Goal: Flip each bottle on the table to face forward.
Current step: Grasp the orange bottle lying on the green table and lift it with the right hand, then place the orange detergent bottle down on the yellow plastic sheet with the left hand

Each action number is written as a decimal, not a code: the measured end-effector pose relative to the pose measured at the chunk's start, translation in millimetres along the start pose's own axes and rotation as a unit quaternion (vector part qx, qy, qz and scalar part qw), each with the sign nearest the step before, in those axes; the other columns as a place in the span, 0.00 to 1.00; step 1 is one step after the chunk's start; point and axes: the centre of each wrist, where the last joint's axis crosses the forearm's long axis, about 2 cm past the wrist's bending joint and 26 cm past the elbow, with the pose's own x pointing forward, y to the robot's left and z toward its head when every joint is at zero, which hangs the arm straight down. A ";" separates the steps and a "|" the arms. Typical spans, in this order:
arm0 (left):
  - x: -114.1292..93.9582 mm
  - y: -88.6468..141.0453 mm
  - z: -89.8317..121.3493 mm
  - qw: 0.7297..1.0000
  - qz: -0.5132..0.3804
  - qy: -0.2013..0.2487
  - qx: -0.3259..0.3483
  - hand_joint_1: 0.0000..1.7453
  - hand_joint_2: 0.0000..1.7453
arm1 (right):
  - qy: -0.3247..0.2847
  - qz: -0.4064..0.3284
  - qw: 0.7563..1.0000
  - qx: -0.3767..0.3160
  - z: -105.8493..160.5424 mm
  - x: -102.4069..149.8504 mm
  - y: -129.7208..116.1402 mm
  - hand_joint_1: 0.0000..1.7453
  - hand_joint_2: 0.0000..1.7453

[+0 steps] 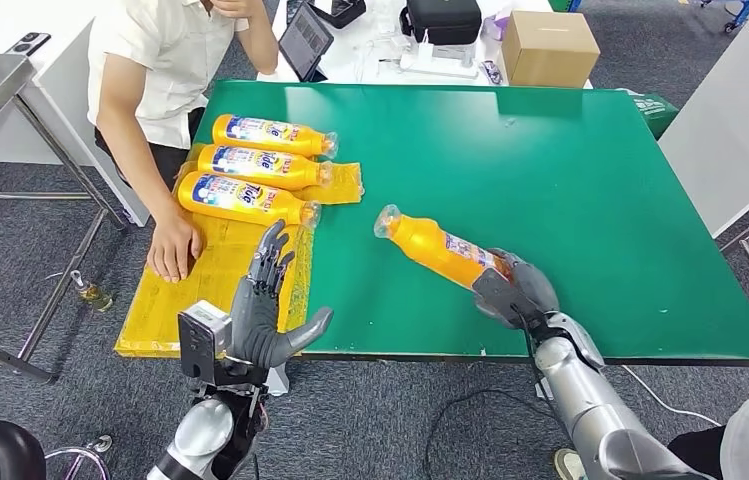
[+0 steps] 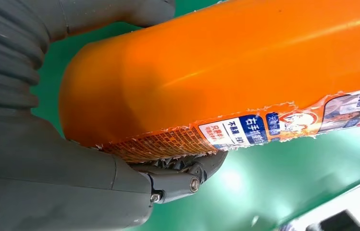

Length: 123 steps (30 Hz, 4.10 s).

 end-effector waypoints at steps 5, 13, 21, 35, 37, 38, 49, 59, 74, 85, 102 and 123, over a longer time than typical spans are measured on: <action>-14.7 0.2 10.9 0.992 0.087 0.089 0.016 0.00 1.00 | -0.039 -0.093 0.995 0.012 2.1 20.9 16.7 1.00 1.00; -37.8 -1.4 23.5 0.981 0.121 0.151 -0.014 0.00 1.00 | -0.139 -0.168 0.975 0.033 -0.8 72.7 36.8 0.97 1.00; -42.0 -7.3 16.3 0.989 0.062 0.128 -0.031 0.00 1.00 | -0.196 -0.179 0.962 0.066 0.2 106.8 55.9 0.91 1.00; -31.7 -27.3 -1.8 0.998 0.015 0.063 0.021 0.00 1.00 | -0.222 -0.189 0.949 0.120 14.0 132.3 94.4 0.88 1.00; -29.8 -30.2 -2.7 0.996 0.046 0.071 0.020 0.00 1.00 | -0.224 -0.191 0.948 0.125 16.6 135.0 100.0 0.87 1.00; -28.3 -31.8 -3.2 0.994 0.070 0.081 0.014 0.00 1.00 | -0.224 -0.193 0.947 0.127 18.0 136.1 102.9 0.87 1.00; -25.5 -34.7 -0.1 0.969 0.201 0.142 -0.035 0.00 1.00 | -0.231 -0.218 0.939 0.130 21.5 142.0 115.8 0.88 1.00; -27.2 -33.7 -1.5 0.965 0.215 0.148 -0.026 1.00 1.00 | -0.233 -0.220 0.938 0.133 20.9 145.4 117.8 0.73 1.00; -29.3 -32.3 -5.7 0.992 0.096 0.077 0.024 1.00 1.00 | -0.242 -0.205 0.938 0.142 20.7 155.8 124.1 0.70 1.00; -29.7 -32.5 -6.6 0.994 0.081 0.073 0.019 1.00 1.00 | -0.249 -0.163 0.945 0.135 22.6 159.6 128.3 0.00 1.00; -26.4 39.7 -9.3 0.995 0.000 0.093 0.025 1.00 1.00 | -0.265 0.025 0.956 -0.121 45.5 155.0 136.0 0.00 1.00; -28.4 103.3 -89.5 0.785 -0.595 0.123 -0.121 1.00 1.00 | -0.273 -0.018 0.939 -0.206 35.0 172.0 121.4 0.00 1.00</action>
